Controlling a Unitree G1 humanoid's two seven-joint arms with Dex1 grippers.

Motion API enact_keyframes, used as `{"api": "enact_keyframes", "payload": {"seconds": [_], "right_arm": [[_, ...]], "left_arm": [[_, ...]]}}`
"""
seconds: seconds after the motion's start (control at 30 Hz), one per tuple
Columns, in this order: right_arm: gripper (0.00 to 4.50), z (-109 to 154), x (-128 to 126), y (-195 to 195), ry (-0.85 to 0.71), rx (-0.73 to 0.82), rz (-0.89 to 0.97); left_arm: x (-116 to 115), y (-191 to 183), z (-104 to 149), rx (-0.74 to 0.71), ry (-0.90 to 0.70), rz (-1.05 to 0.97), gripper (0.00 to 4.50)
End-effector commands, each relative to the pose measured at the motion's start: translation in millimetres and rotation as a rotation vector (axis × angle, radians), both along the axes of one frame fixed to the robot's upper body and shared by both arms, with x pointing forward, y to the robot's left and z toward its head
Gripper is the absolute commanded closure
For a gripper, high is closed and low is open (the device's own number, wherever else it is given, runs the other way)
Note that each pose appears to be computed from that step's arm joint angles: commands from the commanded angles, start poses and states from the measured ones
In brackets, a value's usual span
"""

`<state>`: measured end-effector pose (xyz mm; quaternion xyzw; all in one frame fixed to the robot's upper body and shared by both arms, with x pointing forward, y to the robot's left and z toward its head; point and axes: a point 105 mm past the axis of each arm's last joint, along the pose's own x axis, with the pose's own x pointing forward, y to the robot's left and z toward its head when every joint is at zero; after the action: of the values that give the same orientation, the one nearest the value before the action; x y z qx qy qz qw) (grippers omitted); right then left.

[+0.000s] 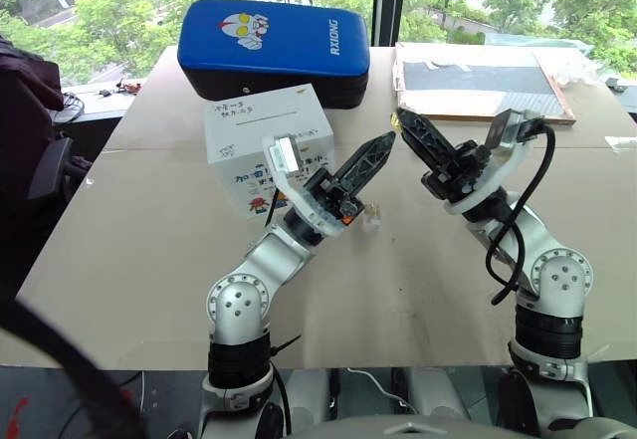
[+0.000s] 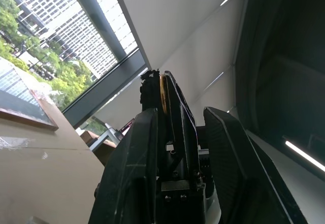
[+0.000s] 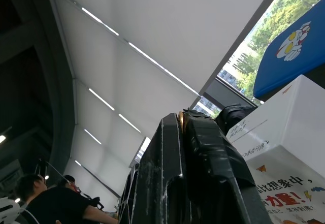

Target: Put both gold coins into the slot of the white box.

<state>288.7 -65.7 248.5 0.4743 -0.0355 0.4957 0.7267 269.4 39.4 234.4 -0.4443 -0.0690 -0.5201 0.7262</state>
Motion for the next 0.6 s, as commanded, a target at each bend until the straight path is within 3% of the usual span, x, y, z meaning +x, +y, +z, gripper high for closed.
{"api": "enact_keyframes", "payload": {"seconds": [0.03, 0.53, 0.6], "right_arm": [[4.5, 12.0, -11.9, 4.5, -0.076, 0.002, 0.033], [4.5, 8.8, -18.5, 9.2, -0.117, -0.034, 0.059], [4.5, 8.4, -19.5, 9.8, -0.119, -0.035, 0.064]], "left_arm": [[-6.3, -1.8, 12.3, -0.024, -0.05, -0.014, 3.09], [-3.9, 0.4, 13.3, -0.045, -0.043, -0.006, 3.09], [-3.5, 1.6, 13.8, -0.051, -0.043, -0.002, 3.63]]}}
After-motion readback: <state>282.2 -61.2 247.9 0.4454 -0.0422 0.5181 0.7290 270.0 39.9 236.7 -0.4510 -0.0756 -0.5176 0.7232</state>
